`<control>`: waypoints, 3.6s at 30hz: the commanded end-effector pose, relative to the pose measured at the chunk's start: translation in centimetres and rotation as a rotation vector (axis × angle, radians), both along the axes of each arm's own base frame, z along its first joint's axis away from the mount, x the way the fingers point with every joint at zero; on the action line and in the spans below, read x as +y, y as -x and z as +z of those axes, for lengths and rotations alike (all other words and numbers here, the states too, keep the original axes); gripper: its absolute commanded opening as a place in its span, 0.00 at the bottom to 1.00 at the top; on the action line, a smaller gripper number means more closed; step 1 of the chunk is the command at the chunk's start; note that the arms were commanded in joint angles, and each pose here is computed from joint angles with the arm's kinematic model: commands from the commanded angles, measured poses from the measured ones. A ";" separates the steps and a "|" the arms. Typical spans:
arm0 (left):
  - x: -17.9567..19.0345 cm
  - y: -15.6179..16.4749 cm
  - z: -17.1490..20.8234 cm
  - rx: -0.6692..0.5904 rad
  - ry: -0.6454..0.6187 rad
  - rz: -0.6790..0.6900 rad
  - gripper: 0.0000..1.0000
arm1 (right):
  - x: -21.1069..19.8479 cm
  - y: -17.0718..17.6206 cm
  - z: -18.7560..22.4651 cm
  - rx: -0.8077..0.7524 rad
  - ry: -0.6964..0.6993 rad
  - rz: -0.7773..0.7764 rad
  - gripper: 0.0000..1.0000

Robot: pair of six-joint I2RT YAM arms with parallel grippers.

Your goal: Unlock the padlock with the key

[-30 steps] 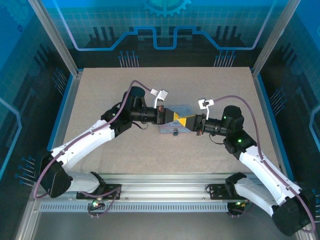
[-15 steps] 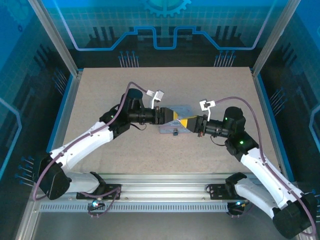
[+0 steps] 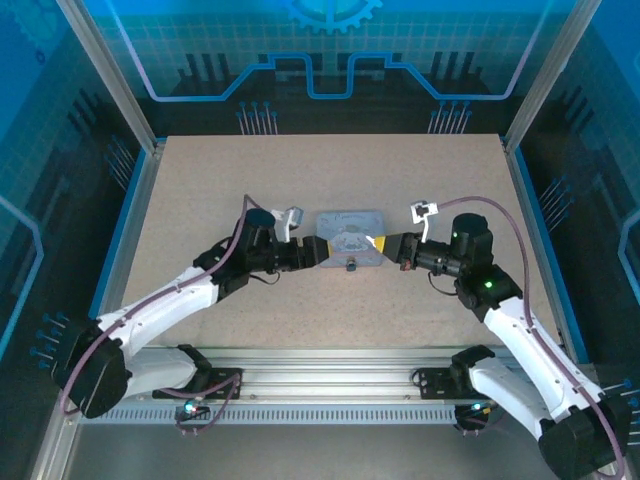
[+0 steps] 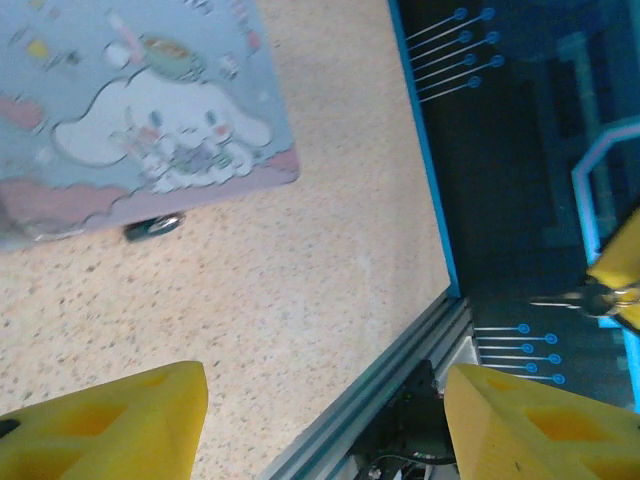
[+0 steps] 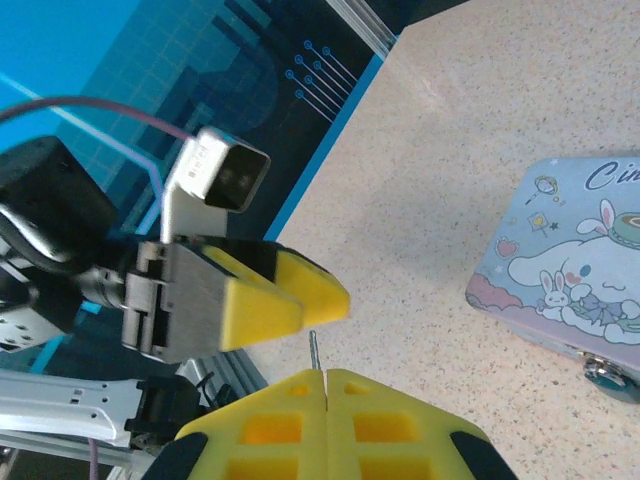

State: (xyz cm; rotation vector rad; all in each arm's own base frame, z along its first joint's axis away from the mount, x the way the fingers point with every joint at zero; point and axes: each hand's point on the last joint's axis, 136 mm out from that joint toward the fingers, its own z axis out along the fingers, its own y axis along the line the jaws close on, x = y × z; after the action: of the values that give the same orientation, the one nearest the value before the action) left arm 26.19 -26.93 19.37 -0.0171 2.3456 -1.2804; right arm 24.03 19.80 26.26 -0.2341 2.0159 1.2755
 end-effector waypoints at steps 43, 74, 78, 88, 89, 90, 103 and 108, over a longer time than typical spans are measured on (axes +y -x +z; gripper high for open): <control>-7.5 3.0 9.6 -0.174 0.345 -0.445 0.18 | 2.9 2.8 2.4 0.023 -0.073 0.302 0.00; -7.2 2.1 10.9 -0.199 0.397 -0.367 0.00 | 2.7 2.7 3.5 -0.027 -0.185 0.153 0.41; -7.1 2.0 10.8 -0.196 0.398 -0.361 0.00 | 3.1 3.0 3.7 -0.036 -0.183 0.172 0.35; -7.0 1.9 10.9 -0.200 0.396 -0.361 0.00 | 2.9 2.9 3.0 -0.030 -0.162 0.154 0.17; -7.0 1.9 10.9 -0.198 0.396 -0.362 0.00 | 2.9 2.8 2.8 -0.025 -0.161 0.149 0.17; -7.0 2.0 11.0 -0.197 0.396 -0.364 0.00 | 2.8 2.7 2.8 -0.025 -0.160 0.144 0.18; -7.0 2.0 10.8 -0.193 0.384 -0.365 0.00 | 2.6 2.5 3.1 -0.027 -0.153 0.136 0.28; -7.0 2.1 11.0 -0.197 0.386 -0.370 0.00 | 2.4 2.4 2.5 -0.017 -0.148 0.122 0.16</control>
State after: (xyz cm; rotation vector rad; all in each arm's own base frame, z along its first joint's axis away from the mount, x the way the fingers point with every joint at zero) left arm 24.37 -34.18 29.37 0.3916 1.9965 -1.8139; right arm 21.58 22.49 28.44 -0.2999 1.9243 1.5011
